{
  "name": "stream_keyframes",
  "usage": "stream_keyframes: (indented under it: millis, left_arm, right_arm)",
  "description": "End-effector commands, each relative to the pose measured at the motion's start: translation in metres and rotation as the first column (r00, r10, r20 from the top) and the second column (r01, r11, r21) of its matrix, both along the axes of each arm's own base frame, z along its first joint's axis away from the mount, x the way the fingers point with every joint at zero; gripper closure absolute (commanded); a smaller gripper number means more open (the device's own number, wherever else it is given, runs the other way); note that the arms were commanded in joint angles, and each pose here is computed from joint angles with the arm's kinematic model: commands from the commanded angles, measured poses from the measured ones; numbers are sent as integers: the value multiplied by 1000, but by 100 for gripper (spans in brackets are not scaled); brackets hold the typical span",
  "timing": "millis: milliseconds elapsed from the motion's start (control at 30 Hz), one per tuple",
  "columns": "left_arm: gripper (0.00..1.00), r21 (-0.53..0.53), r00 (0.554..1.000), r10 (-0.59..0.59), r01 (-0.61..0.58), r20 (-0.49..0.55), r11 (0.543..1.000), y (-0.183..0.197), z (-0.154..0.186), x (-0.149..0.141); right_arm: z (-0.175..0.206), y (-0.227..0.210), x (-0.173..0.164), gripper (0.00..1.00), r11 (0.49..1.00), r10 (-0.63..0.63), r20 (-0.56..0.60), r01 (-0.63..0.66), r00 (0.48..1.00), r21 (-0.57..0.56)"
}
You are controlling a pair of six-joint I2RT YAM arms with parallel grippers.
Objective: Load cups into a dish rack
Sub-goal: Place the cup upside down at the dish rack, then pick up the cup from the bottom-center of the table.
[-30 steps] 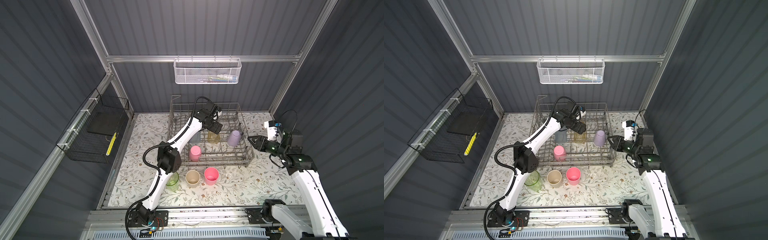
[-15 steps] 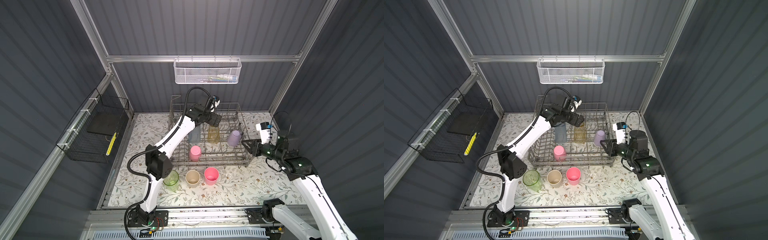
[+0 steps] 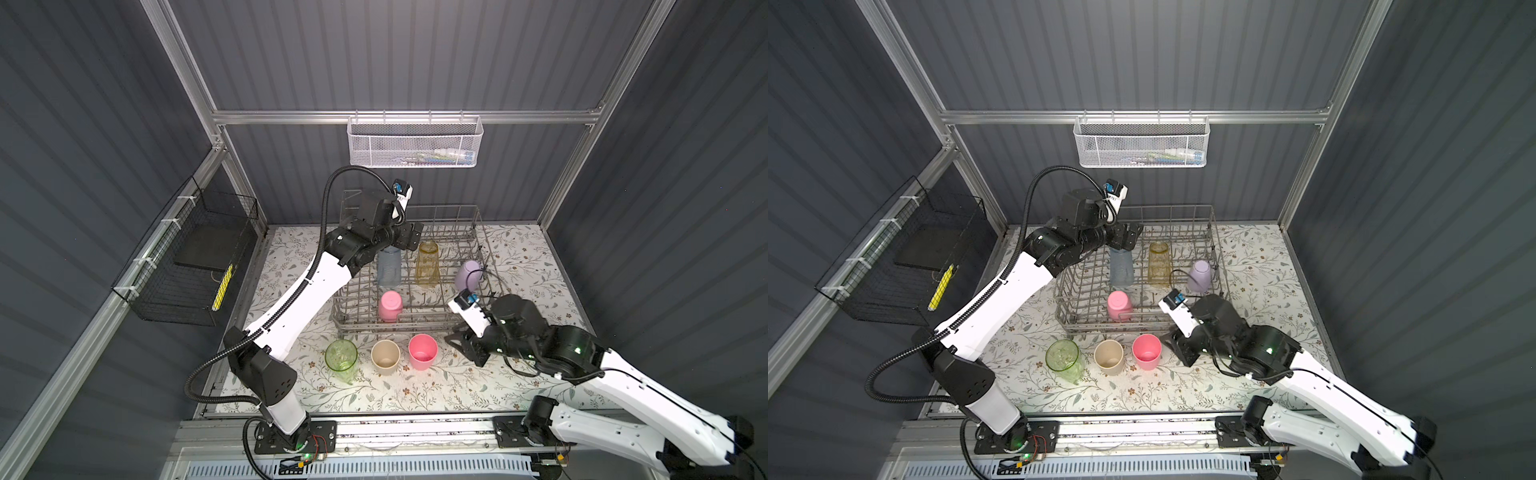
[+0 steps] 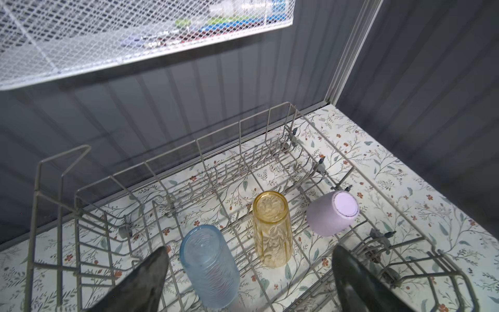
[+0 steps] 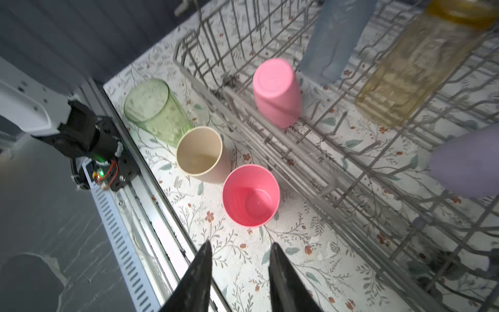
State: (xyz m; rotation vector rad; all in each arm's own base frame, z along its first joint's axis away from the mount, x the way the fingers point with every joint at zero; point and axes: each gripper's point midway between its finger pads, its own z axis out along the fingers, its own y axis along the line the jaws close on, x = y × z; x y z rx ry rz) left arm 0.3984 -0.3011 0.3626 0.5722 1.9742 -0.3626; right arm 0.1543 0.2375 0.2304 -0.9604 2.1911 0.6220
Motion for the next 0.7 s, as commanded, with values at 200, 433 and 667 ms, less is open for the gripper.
stream_keyframes:
  millis: [200, 433, 667]
  left_arm:
    - [5, -8, 997, 77, -77, 24, 997, 25, 11, -13]
    - [4, 13, 996, 79, -80, 26, 997, 33, 10, -19]
    - [4, 17, 997, 77, -77, 30, 997, 35, 8, -22]
  right_arm:
    - [-64, 37, -10, 58, 957, 142, -9, -139, 990, -256]
    - [-79, 57, -16, 56, 937, 209, -35, -210, 977, -279]
    - [-92, 64, -17, 56, 925, 233, -58, -240, 971, -296]
